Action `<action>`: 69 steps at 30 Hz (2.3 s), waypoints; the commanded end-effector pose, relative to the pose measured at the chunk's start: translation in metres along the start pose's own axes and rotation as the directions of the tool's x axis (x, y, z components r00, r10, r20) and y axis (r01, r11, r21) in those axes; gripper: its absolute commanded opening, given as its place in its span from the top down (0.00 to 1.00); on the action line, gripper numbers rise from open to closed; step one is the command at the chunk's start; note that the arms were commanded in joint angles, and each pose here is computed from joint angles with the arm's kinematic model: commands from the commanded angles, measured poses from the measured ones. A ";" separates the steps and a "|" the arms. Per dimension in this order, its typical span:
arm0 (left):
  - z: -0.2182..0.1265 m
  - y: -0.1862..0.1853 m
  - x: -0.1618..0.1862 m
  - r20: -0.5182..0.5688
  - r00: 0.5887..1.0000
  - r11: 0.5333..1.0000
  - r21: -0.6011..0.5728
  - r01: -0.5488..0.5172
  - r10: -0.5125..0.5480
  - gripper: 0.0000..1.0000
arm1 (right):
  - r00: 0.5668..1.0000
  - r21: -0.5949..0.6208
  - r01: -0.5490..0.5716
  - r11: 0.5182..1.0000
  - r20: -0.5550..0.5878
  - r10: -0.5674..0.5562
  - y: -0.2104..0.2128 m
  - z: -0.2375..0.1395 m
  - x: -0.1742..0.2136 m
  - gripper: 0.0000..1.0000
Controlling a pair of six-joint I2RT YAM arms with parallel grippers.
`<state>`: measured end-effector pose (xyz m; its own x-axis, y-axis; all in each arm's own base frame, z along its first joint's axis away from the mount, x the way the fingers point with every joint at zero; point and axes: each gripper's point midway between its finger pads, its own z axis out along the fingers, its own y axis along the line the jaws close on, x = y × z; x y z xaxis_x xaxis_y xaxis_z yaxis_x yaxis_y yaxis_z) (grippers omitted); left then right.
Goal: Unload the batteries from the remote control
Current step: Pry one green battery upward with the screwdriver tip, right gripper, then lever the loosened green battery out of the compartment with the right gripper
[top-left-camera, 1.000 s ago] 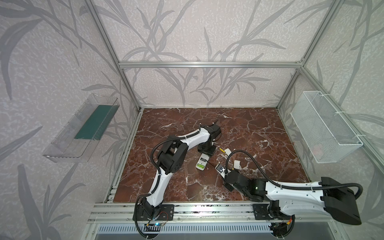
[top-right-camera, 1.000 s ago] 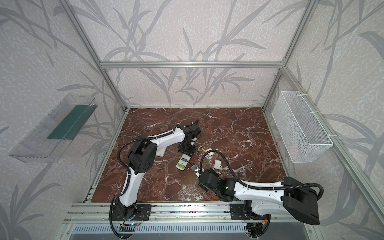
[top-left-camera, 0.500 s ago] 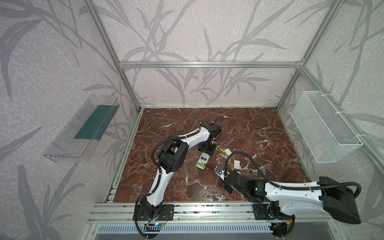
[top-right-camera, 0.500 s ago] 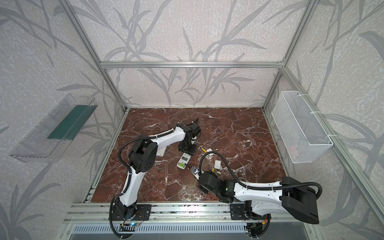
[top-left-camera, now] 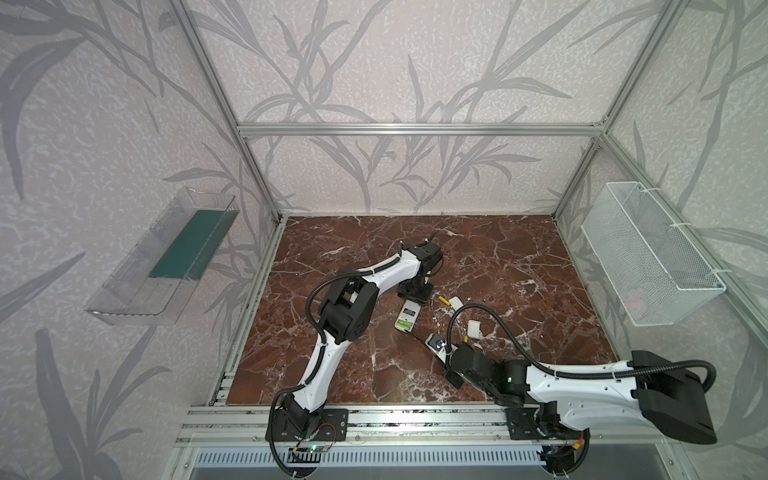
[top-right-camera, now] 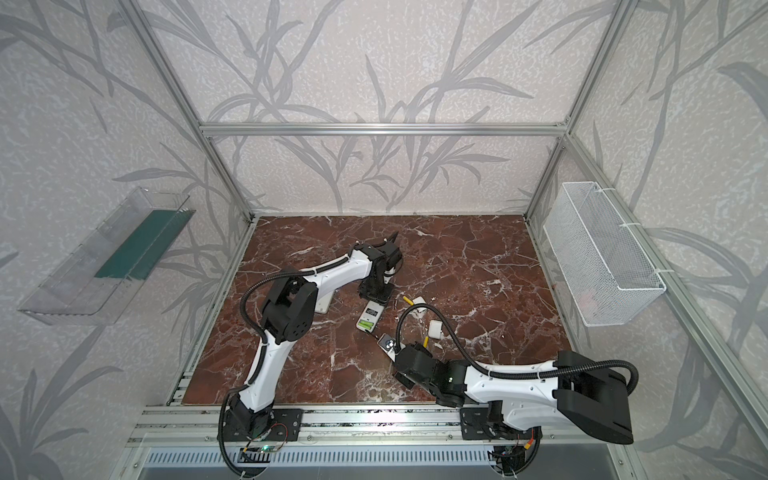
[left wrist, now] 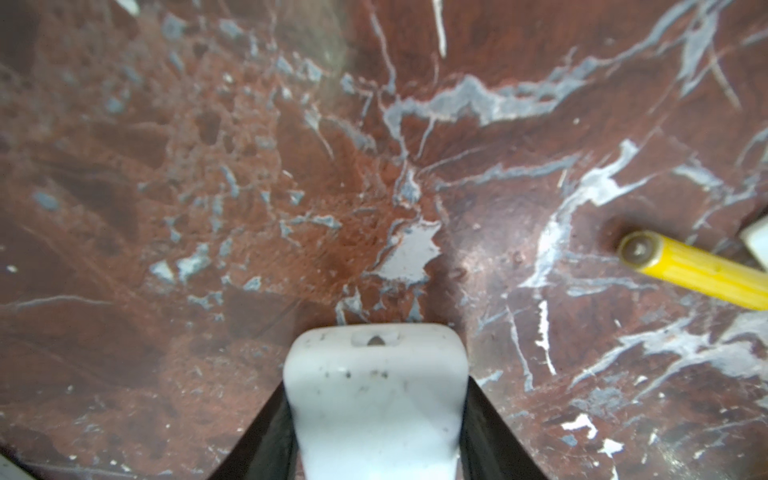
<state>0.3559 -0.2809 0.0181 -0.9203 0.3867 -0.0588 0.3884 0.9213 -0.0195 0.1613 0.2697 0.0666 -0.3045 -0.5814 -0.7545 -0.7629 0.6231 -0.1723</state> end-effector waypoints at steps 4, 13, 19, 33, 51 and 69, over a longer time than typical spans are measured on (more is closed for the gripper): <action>0.021 0.007 -0.009 0.003 1.000 1.000 -0.019 0.011 -0.011 0.62 | 1.000 0.030 -0.006 1.000 0.026 0.005 -0.004 -0.001 -0.007 1.00; 0.024 0.008 -0.005 -0.006 1.000 1.000 -0.021 0.004 -0.005 0.62 | 1.000 0.103 0.030 0.994 0.004 -0.031 -0.019 -0.008 -0.006 1.00; 0.024 0.007 -0.006 -0.006 1.000 1.000 -0.014 0.009 -0.009 0.62 | 0.999 0.071 0.044 0.997 -0.003 -0.043 -0.012 -0.005 -0.009 1.00; 0.028 0.008 -0.003 -0.014 1.000 1.000 -0.018 0.013 -0.013 0.62 | 0.997 0.126 0.060 0.990 -0.053 -0.054 -0.014 0.013 -0.018 1.00; 0.027 0.007 -0.004 -0.011 1.000 1.000 -0.016 0.020 -0.020 0.62 | 1.000 0.118 -0.003 0.993 0.025 0.000 -0.016 0.025 -0.037 1.00; 0.025 0.018 -0.002 -0.014 0.999 0.997 -0.060 0.040 -0.040 0.62 | 0.997 0.172 -0.065 0.983 0.044 0.058 -0.037 0.017 -0.023 1.00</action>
<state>0.3580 -0.2808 0.0182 -0.9225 0.3805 -0.0643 0.3823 0.9239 -0.0182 0.2009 0.2714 0.0709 -0.3209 -0.5636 -0.7611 -0.6632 0.7075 -0.2443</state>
